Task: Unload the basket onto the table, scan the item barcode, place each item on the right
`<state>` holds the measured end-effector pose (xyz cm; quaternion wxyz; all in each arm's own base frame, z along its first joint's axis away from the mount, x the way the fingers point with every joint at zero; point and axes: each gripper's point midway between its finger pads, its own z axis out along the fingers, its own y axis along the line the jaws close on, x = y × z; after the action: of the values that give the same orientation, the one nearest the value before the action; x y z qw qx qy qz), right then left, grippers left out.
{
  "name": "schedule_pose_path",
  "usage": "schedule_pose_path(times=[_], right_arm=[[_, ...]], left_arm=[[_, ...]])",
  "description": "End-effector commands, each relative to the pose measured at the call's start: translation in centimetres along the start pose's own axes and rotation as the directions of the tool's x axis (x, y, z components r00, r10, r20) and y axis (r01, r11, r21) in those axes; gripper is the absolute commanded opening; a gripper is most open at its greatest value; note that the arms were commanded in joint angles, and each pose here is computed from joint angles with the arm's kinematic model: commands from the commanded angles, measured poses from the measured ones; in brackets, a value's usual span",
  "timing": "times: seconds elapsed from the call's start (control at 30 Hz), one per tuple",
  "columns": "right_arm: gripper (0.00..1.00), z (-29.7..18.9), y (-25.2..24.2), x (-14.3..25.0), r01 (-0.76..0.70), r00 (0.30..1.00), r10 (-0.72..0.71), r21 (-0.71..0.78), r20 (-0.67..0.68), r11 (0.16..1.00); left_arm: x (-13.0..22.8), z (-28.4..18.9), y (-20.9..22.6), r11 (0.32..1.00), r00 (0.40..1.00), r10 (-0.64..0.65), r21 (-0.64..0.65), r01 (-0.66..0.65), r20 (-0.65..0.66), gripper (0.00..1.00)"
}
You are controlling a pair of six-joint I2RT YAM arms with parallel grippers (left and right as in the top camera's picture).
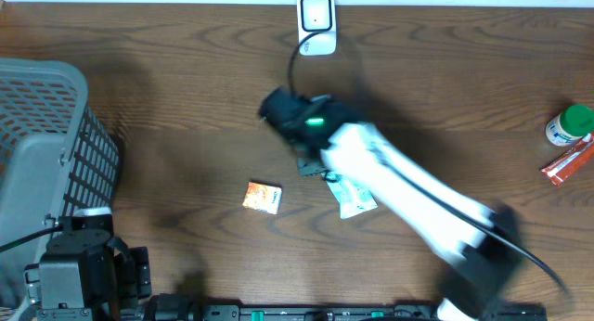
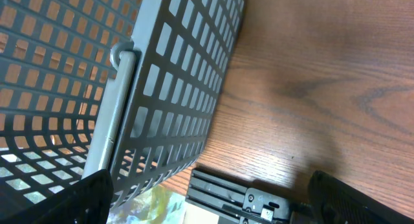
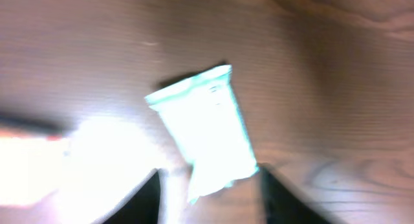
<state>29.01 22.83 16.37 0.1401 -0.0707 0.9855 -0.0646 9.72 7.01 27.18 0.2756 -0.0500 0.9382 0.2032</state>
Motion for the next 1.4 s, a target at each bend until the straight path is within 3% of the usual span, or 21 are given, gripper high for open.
schedule_pose_path(times=[0.0, 0.03, 0.17, 0.2, 0.3, 0.57, 0.93, 1.07, 1.23, 1.37], right_arm=[[0.76, -4.2, 0.6, 2.5, -0.048, 0.995, 0.024, -0.247, -0.098, 0.968], [0.99, -5.0, -0.4, 3.1, -0.072, 0.993, 0.044, -0.267, -0.111, 0.961], [0.99, -4.9, -1.4, 4.9, -0.21, 0.966, 0.142, -0.328, -0.218, 0.921], [0.86, -4.6, -1.1, 5.3, -0.223, 0.96, 0.144, -0.344, -0.239, 0.912], [0.01, -1.4, -1.0, 7.6, -0.285, 0.926, 0.179, -0.302, -0.333, 0.91], [0.01, 5.8, -3.6, 14.2, -0.316, 0.861, 0.246, -0.088, -0.445, 0.945], [0.01, 13.7, -2.9, 14.9, -0.42, 0.878, 0.365, -0.135, -0.31, 0.897], [0.01, 14.5, -3.5, 12.9, -0.427, 0.896, 0.398, -0.132, -0.198, 0.895], [0.01, 14.6, -3.6, 6.9, -0.455, 0.884, 0.467, -0.244, -0.006, 0.857], [0.01, 14.2, -3.8, 4.2, -0.428, 0.881, 0.468, -0.305, 0.066, 0.851]], left_arm=[[0.0, -0.1, 0.1, 1.0, 1.0, -0.003, -0.001, 0.003, 0.004, 0.96], [0.0, -0.1, 0.1, 1.0, 1.0, -0.003, -0.001, 0.003, 0.004, 0.96], [0.0, -0.1, 0.1, 1.0, 1.0, -0.003, -0.001, 0.003, 0.004, 0.96], [0.0, -0.1, 0.1, 1.0, 1.0, -0.003, -0.001, 0.003, 0.004, 0.96], [0.0, -0.1, 0.1, 1.0, 1.0, -0.003, -0.001, 0.003, 0.004, 0.96], [0.0, -0.1, 0.1, 1.0, 1.0, -0.003, -0.001, 0.003, 0.004, 0.96], [0.0, -0.1, 0.0, 1.0, 1.0, -0.003, 0.0, 0.003, 0.005, 0.96], [0.0, -0.1, 0.1, 1.0, 1.0, -0.003, -0.001, 0.003, 0.004, 0.97], [0.0, -0.1, 0.1, 1.0, 1.0, -0.003, -0.001, 0.003, 0.004, 0.96], [0.0, -0.1, 0.0, 1.0, 1.0, -0.003, 0.0, 0.003, 0.005, 0.96]])
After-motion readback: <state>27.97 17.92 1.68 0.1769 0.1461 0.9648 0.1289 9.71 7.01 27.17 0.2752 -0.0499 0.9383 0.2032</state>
